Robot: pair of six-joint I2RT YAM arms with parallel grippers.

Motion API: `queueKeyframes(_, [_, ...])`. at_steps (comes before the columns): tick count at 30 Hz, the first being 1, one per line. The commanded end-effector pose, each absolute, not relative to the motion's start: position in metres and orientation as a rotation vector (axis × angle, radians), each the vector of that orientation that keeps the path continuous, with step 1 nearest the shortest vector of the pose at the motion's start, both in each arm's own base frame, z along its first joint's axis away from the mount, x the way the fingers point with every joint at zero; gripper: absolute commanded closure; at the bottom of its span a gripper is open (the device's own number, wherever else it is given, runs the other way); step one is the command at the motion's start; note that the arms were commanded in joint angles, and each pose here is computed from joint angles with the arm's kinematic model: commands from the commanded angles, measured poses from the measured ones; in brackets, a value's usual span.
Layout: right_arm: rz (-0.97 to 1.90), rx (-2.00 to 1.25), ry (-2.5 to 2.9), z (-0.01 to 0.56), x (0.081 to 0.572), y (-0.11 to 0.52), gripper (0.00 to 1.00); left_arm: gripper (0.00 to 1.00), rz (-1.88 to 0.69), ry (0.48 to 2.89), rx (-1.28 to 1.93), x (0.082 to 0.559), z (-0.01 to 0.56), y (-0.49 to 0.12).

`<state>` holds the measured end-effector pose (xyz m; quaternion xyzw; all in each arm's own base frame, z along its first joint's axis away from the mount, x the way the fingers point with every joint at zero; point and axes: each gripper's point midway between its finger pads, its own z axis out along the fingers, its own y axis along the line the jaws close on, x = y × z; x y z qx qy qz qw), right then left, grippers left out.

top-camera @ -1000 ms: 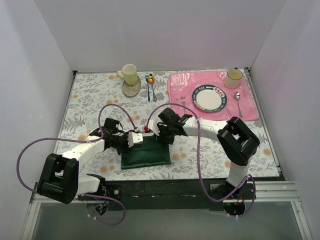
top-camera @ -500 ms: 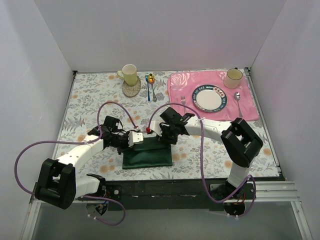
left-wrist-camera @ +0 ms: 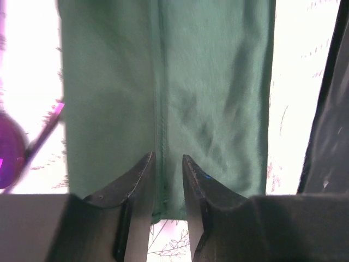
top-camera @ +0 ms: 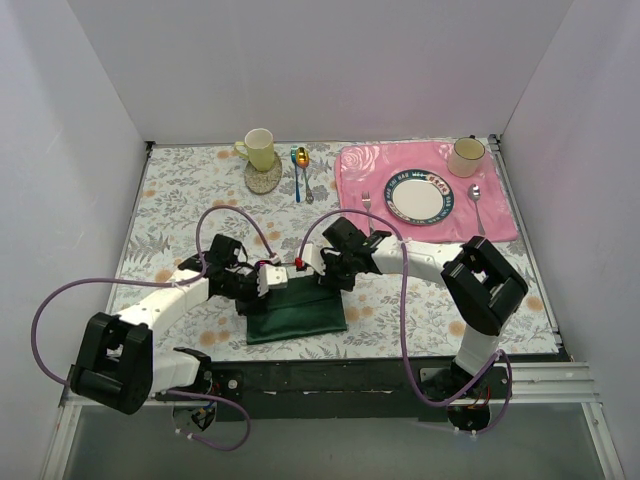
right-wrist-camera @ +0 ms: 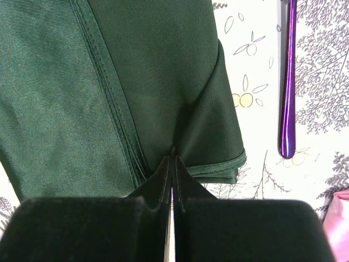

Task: Fold the napkin into a case and place the utensils inside
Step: Fold the lower triangle-folded napkin at the center of the board.

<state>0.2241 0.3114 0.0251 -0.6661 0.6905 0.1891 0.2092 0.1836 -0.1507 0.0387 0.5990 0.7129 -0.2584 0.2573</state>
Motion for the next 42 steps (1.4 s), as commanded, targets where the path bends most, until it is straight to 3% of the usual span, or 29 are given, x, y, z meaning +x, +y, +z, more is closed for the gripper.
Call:
queueKeyframes(1, [0.477, -1.923, 1.955, -0.004, 0.219, 0.295, 0.99, 0.74, -0.753, 1.873, 1.398, 0.210, 0.094, -0.176])
queueKeyframes(10, [0.469, -1.924, 1.931, -0.001, 0.220, 0.295, 0.99, 0.90, -0.650, 2.003, 1.276, 0.255, 0.068, -0.174])
queueKeyframes(21, [0.563, -1.838, 1.941, 0.035, 0.218, 0.308, 0.98, 1.00, -0.580, 2.145, 1.361, 0.231, 0.014, -0.149])
queueKeyframes(23, [0.650, -1.778, 1.919, 0.067, 0.219, 0.320, 0.88, 1.00, -0.583, 2.146, 1.367, 0.229, 0.012, -0.149])
queueKeyframes(24, [0.688, -1.721, 1.926, 0.084, 0.222, 0.327, 0.78, 1.00, -0.580, 2.142, 1.375, 0.228, 0.012, -0.148])
queueKeyframes(27, [0.801, -1.625, 1.923, 0.114, 0.222, 0.335, 0.68, 1.00, -0.580, 2.134, 1.379, 0.228, 0.012, -0.148])
queueKeyframes(33, [0.931, -1.432, 1.972, 0.134, 0.234, 0.346, 0.69, 1.00, -0.576, 2.122, 1.382, 0.230, 0.013, -0.149])
queueKeyframes(42, [0.894, -1.310, 2.204, 0.071, 0.247, 0.349, 0.76, 1.00, -0.573, 2.125, 1.382, 0.229, 0.013, -0.148])
